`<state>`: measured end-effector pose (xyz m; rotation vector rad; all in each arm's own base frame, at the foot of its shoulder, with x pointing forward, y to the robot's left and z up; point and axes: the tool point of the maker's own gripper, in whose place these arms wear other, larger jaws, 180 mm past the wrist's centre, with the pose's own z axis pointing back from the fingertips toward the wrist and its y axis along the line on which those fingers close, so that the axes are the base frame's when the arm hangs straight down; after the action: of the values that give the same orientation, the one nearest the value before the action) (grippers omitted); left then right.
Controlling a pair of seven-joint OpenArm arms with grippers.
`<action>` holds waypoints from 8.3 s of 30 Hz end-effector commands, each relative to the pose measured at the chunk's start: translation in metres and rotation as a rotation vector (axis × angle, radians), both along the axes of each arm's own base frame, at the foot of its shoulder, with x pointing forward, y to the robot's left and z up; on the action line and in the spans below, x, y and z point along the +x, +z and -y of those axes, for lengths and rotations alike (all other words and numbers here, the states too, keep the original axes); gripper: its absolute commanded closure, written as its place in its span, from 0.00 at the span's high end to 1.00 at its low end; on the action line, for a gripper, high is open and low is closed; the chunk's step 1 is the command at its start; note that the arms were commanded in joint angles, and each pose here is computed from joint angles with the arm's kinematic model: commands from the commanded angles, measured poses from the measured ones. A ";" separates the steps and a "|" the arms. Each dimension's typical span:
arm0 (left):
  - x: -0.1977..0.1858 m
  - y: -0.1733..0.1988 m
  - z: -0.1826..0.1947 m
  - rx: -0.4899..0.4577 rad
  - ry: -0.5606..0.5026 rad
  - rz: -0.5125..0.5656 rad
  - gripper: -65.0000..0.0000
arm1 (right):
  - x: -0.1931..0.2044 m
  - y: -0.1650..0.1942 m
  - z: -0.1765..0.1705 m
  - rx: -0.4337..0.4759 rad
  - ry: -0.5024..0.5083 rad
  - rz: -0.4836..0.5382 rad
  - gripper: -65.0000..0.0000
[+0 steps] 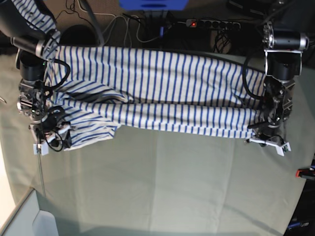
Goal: Layout the t-shirt on the table in an organized manner, then fold the t-shirt properly
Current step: 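Hold the folded edge with both grippers and pull it across the shirt, then drag the folded shirt strip with both grippers to straighten it, then grasp the strip's end with the left gripper and fold it toward the right gripper, then press and adjust the folded end with the left gripper, then release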
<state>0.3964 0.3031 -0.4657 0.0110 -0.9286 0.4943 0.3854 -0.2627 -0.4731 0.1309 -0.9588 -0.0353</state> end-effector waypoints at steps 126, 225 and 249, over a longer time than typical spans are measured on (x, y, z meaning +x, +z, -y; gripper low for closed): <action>-0.136 0.059 -0.049 0.081 0.146 0.180 0.72 | -0.240 0.090 -0.006 -0.098 -0.042 0.089 0.45; -0.143 0.056 0.412 -0.321 -0.920 0.167 0.49 | -0.165 0.104 -0.028 -0.058 -0.012 0.182 0.45; -0.108 0.071 0.346 -0.392 -0.731 0.199 0.49 | -0.151 0.057 0.022 -0.174 -0.107 -0.140 0.69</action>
<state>0.2806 -0.0404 -0.4074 -0.7000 -0.9017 -0.0191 0.2276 -0.2831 -0.4264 -0.0819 -0.7821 -0.0727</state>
